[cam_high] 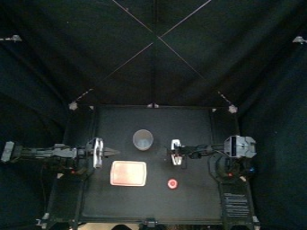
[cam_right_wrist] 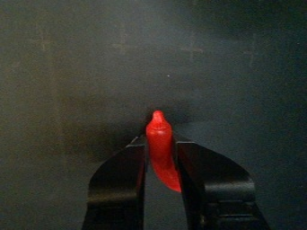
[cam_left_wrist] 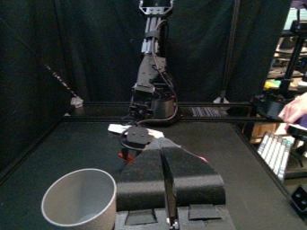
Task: Pick the red chile then place it on the pink plate
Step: Place red chile on the pink plate
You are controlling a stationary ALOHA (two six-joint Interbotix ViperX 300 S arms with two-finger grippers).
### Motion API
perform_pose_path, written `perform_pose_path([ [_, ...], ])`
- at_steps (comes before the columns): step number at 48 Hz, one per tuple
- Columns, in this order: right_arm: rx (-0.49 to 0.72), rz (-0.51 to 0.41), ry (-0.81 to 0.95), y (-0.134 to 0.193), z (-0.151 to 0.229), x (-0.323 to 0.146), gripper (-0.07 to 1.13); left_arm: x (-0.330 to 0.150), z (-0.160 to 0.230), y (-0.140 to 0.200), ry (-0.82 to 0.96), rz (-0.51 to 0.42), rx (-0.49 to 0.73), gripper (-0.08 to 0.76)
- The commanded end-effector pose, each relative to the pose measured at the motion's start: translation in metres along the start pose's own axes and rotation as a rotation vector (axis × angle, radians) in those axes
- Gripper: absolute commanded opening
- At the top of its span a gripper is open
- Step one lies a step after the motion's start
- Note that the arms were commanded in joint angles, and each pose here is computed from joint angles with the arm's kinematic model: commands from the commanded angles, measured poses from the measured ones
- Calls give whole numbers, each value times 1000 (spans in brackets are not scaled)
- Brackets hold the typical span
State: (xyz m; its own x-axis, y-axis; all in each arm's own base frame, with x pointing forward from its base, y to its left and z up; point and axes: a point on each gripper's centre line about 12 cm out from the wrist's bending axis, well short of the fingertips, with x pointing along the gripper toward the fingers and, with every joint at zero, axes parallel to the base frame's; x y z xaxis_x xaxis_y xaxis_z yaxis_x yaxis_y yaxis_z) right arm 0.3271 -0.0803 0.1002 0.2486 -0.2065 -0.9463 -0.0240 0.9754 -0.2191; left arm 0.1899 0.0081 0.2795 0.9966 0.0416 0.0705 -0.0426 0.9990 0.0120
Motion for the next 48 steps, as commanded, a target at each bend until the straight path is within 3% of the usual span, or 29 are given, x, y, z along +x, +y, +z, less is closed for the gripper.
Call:
perform_pose_path([
  [1, 30, -5, -41, -6, 7, -10, 481, 1, 5, 1, -14, 2, 5, -42],
  [7, 46, -8, -153, -6, 38, -39, 496, 1, 5, 1, -14, 3, 3, -42],
  [20, -18, 45, -396, 36, 132, -92, 499, 1, 5, 1, -14, 3, 2, -42],
  [37, -109, 82, -507, 87, 221, -60, 499, 1, 5, 1, -15, 2, 5, -42],
  [48, -88, 98, -537, 94, 244, -40, 521, 1, 5, 1, -15, 2, 5, -42],
])
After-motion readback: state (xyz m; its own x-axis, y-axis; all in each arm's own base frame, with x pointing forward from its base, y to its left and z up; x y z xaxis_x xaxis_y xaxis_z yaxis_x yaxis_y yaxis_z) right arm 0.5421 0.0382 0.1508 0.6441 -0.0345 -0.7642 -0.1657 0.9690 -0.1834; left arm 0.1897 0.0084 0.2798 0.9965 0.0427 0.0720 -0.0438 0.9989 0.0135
